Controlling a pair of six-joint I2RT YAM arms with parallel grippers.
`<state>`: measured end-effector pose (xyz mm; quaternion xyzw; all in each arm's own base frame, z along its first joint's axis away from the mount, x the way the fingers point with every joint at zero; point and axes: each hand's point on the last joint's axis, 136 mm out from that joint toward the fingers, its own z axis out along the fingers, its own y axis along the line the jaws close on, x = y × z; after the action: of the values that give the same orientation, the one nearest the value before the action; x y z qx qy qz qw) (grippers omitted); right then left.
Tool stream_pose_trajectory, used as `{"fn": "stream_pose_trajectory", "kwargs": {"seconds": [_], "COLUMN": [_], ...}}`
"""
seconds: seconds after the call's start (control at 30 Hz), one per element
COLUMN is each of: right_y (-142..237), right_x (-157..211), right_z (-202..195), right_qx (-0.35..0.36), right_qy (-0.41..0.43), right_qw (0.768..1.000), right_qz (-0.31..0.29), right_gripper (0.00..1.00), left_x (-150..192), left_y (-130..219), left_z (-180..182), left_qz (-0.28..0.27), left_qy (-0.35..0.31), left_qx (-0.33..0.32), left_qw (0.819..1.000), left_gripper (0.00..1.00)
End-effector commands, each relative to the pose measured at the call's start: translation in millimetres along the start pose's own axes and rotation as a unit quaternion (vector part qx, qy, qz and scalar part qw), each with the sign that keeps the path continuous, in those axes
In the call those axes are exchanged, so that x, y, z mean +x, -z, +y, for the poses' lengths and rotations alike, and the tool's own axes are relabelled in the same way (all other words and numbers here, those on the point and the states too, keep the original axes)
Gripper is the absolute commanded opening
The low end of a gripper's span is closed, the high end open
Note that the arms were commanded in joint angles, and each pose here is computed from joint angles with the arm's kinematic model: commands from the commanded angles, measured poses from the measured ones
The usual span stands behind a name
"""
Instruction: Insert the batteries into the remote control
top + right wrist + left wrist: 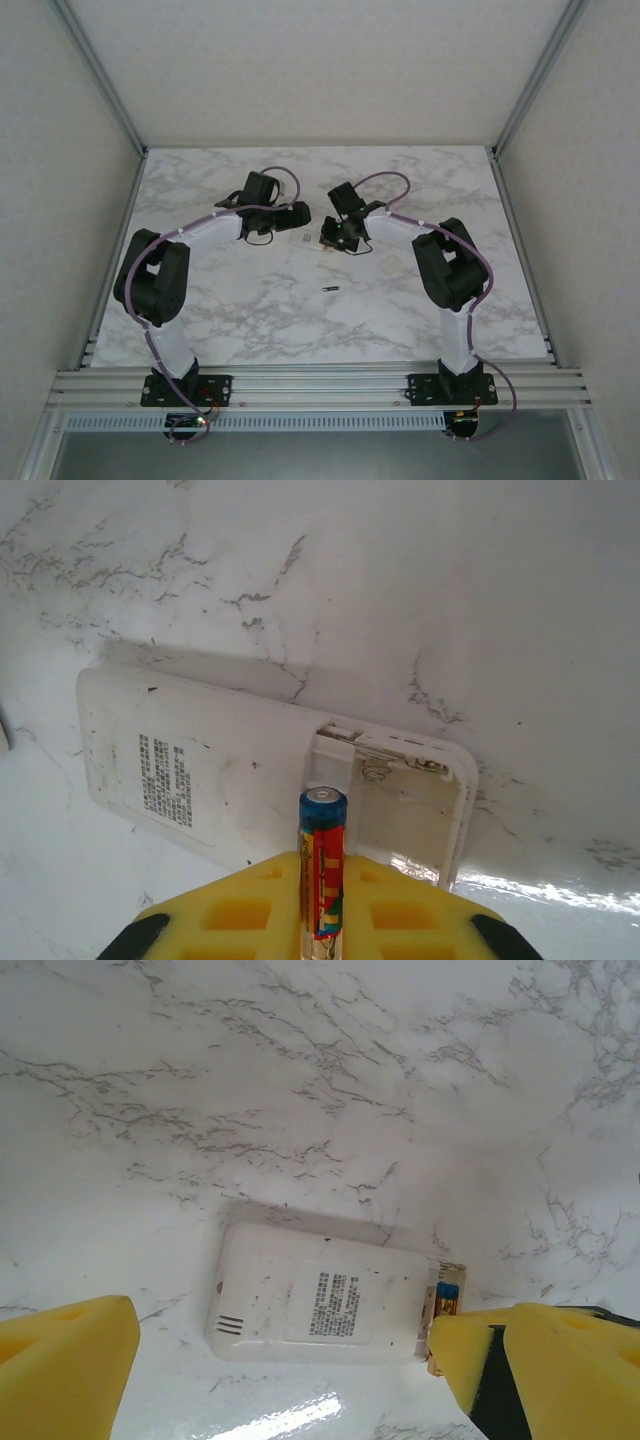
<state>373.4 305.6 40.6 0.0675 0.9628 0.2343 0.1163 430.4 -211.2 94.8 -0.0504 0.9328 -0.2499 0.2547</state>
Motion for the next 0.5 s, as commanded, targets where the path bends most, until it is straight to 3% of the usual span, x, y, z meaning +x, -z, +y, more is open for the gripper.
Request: {"fn": "stream_pose_trajectory", "kwargs": {"seconds": [0.0, 0.47], "right_y": [-2.2, 7.0], "right_x": [3.1, 10.4], "right_z": [-10.4, -10.1], "right_qx": [0.018, 0.012], "right_qy": [-0.01, -0.021], "right_qw": [1.0, 1.0], "right_qz": [0.005, 0.014], "right_gripper": [0.14, 0.23], "left_x": [-0.4, 0.1], "left_y": [-0.1, -3.1], "left_z": [1.9, 0.1], "left_qz": [0.0, 0.001], "left_qy": [0.002, 0.008], "left_qx": [0.006, 0.012], "left_qw": [1.0, 1.0], "left_gripper": [0.94, 0.96]}}
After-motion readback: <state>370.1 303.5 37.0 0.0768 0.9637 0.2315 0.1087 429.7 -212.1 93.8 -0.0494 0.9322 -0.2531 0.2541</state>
